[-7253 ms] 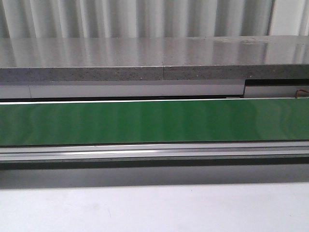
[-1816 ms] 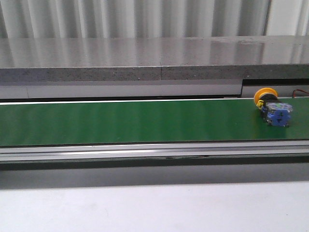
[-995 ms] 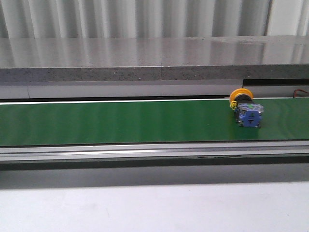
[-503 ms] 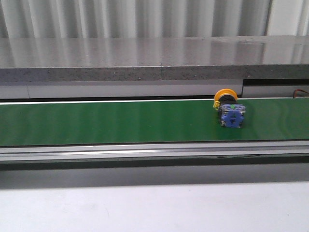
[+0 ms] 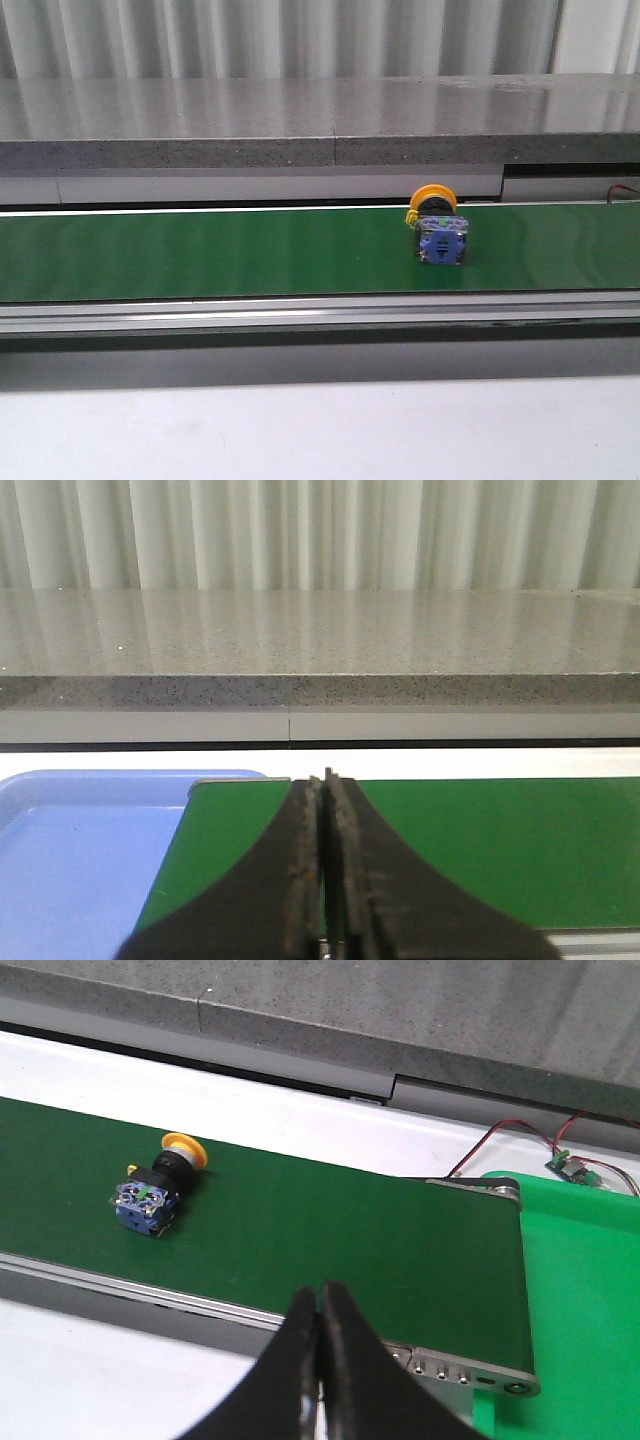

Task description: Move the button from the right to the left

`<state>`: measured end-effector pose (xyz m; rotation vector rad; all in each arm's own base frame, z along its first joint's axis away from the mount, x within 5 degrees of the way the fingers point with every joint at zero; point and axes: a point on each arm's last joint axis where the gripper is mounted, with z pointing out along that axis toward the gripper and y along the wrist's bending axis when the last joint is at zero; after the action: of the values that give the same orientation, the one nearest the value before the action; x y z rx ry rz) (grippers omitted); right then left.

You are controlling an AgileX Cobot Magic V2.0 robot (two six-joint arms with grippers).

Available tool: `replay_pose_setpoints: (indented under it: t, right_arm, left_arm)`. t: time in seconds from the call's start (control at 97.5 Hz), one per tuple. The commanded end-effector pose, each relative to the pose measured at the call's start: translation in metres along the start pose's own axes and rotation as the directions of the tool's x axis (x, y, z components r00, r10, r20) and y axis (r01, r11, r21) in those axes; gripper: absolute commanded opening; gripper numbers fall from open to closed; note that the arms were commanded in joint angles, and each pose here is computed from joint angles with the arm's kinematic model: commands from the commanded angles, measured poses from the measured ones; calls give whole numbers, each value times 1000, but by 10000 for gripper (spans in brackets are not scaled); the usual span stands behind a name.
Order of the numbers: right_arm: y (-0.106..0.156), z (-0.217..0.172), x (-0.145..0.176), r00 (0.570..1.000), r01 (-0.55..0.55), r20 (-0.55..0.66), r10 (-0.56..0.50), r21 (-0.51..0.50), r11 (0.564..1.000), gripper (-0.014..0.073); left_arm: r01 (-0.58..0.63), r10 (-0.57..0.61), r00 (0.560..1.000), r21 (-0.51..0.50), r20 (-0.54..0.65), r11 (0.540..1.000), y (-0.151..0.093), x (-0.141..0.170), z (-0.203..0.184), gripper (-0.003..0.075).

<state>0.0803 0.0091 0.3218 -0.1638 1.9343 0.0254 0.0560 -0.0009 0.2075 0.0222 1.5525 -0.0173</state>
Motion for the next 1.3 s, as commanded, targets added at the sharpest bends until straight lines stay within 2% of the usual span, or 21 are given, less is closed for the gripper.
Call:
replay_pose_setpoints:
  t: [0.0,0.185,0.339,0.523,0.698,0.923,1.293]
  right_arm:
    - [-2,-4,-14,996,2,94,-4,23,1000,-68]
    - [-2,-4,-14,996,2,94,-4,23,1000,-68]
    - [-2,-4,-14,996,2,94,-4,23,1000,-68]
    - [-2,-4,-14,996,2,94,-4,23,1000,-68]
    - [-2,-4,-14,996,2,94,-4,23,1000,-68]
    - [-2,-4,-14,996,2,94,-4,23,1000,-68]
    - [-2,-4,-14,996,2,94,-4,23,1000,-68]
  left_arm:
    - [23,-27,993,27,118,999,-2,-8,-3,-20]
    - [77,-79,993,20,93,997,-1,-36,-5,-20]
    - [82,-82,996,2,43,997,1,-76,-4,-20]
    - [84,-90,983,-41,-157,996,3,-116,9,-20]
    - [83,-107,923,-80,-370,993,4,-146,32,-20]
    - [89,-127,848,-98,-515,991,3,-157,60,-20]
    - [71,-124,776,-110,-619,991,2,-141,84,-19]
